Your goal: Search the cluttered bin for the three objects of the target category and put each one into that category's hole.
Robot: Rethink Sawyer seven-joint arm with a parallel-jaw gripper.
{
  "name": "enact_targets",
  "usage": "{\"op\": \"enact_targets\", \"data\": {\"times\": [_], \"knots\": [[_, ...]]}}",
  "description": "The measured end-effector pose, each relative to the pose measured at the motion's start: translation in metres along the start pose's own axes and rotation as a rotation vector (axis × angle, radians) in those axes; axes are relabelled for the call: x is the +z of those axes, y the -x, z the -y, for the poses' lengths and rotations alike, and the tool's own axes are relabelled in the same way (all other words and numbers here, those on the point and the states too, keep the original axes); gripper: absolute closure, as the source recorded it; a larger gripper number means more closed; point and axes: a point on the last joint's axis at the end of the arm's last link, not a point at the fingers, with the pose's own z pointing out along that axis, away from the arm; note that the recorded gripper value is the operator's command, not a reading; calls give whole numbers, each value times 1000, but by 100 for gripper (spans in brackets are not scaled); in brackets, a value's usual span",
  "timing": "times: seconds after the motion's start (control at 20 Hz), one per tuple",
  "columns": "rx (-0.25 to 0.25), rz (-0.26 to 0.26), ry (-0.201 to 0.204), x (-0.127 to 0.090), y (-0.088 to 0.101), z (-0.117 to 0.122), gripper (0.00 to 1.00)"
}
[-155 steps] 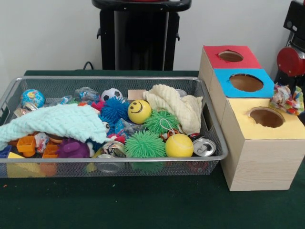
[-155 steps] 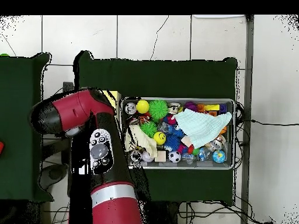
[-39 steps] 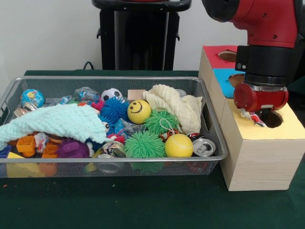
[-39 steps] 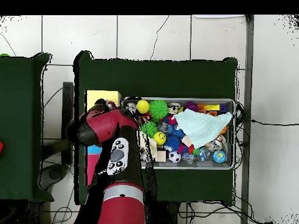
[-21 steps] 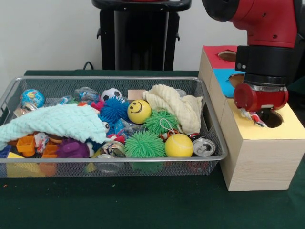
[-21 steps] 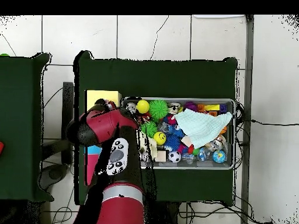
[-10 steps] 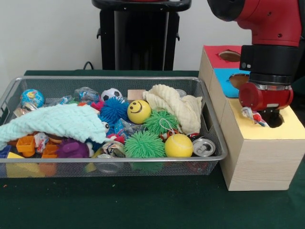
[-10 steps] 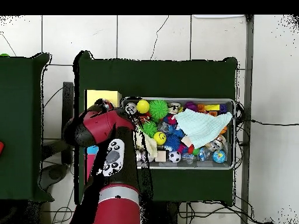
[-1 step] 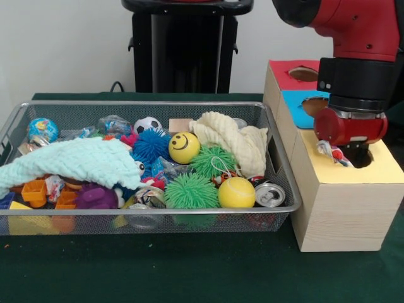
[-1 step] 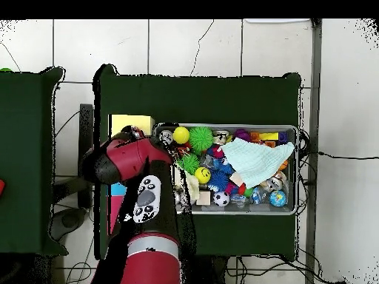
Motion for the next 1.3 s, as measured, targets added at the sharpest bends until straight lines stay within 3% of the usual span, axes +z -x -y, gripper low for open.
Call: {"op": "enact_targets", "data": {"times": [0.35, 0.55, 0.85, 1.3], "knots": [[34, -122, 14, -12, 10, 3, 0], [42, -151, 19, -22, 14, 4, 0], [47, -160, 26, -36, 19, 5, 0], [62, -162, 47, -36, 19, 7, 0]]}}
